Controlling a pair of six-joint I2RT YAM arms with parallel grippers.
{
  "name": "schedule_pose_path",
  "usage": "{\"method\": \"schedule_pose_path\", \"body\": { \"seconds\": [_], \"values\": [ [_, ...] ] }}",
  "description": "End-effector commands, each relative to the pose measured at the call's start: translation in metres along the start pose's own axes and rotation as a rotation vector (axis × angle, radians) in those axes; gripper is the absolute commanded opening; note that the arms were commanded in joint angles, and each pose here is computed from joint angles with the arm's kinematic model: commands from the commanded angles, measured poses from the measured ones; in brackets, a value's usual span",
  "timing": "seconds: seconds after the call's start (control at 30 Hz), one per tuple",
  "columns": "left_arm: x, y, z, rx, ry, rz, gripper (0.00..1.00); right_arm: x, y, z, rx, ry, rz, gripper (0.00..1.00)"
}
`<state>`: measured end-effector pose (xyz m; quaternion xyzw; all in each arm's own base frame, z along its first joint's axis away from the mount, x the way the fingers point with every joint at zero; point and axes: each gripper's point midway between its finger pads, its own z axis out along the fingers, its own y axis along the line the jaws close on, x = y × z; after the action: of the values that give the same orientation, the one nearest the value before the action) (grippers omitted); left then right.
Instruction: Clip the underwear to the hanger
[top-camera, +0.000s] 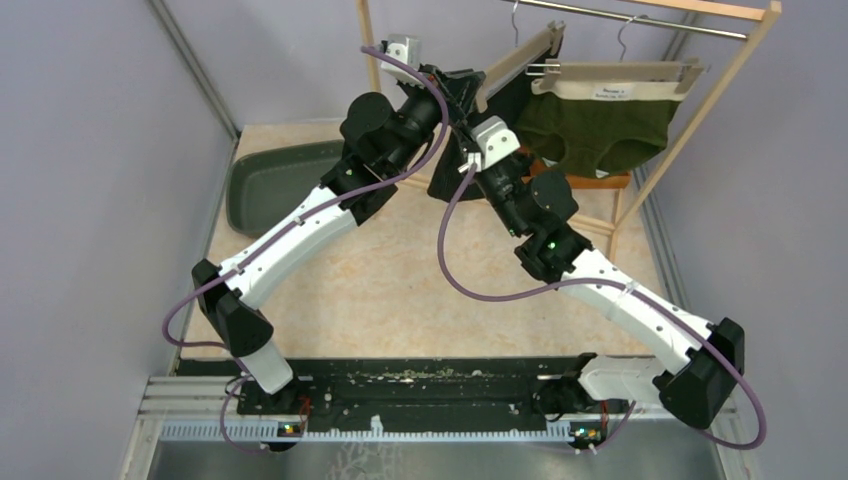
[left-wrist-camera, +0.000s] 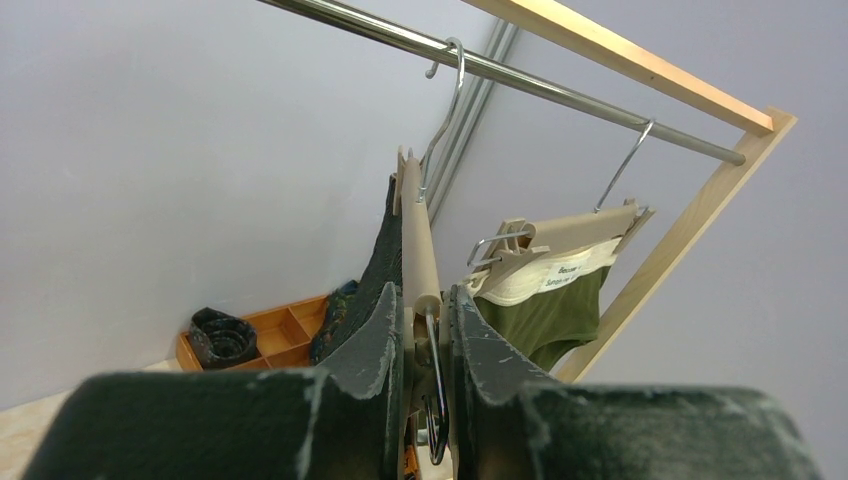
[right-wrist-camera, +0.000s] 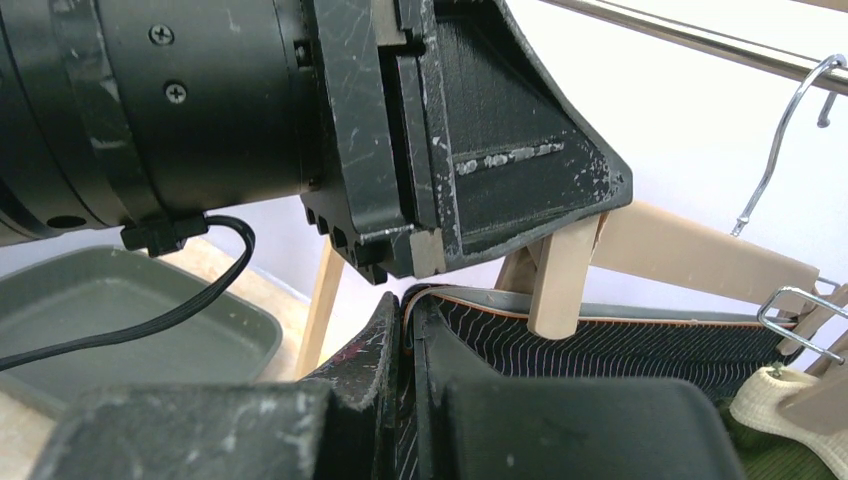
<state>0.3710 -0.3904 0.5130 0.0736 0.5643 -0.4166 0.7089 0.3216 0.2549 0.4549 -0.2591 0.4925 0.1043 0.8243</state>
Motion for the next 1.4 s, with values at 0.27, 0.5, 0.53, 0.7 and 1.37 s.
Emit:
{"method": "schedule_pose_path", "body": {
  "seconds": [0.27,0.5,0.53,0.7,1.37],
  "values": [
    [0.036,0.006,0.004,-0.003,0.095,0.047,0.0,-0.079,0.014,0.007,-0.115,-0.234,0.049,0.0],
    [0.036,0.007,0.004,-0.004,0.104,0.067,0.0,-0.087,0.009,0.005,-0.106,-0.253,0.038,0.0],
    [0.036,0.007,0.003,-0.003,0.105,0.072,0.0,-0.089,0.009,0.005,-0.105,-0.255,0.036,0.0],
    [0.036,0.009,0.002,-0.002,0.109,0.104,0.0,-0.094,0.006,0.005,-0.101,-0.261,0.018,0.0],
    [0.035,0.009,-0.003,0.012,0.115,0.159,0.26,-0.102,0.0,0.004,-0.088,-0.272,-0.002,0.0]
  ]
}}
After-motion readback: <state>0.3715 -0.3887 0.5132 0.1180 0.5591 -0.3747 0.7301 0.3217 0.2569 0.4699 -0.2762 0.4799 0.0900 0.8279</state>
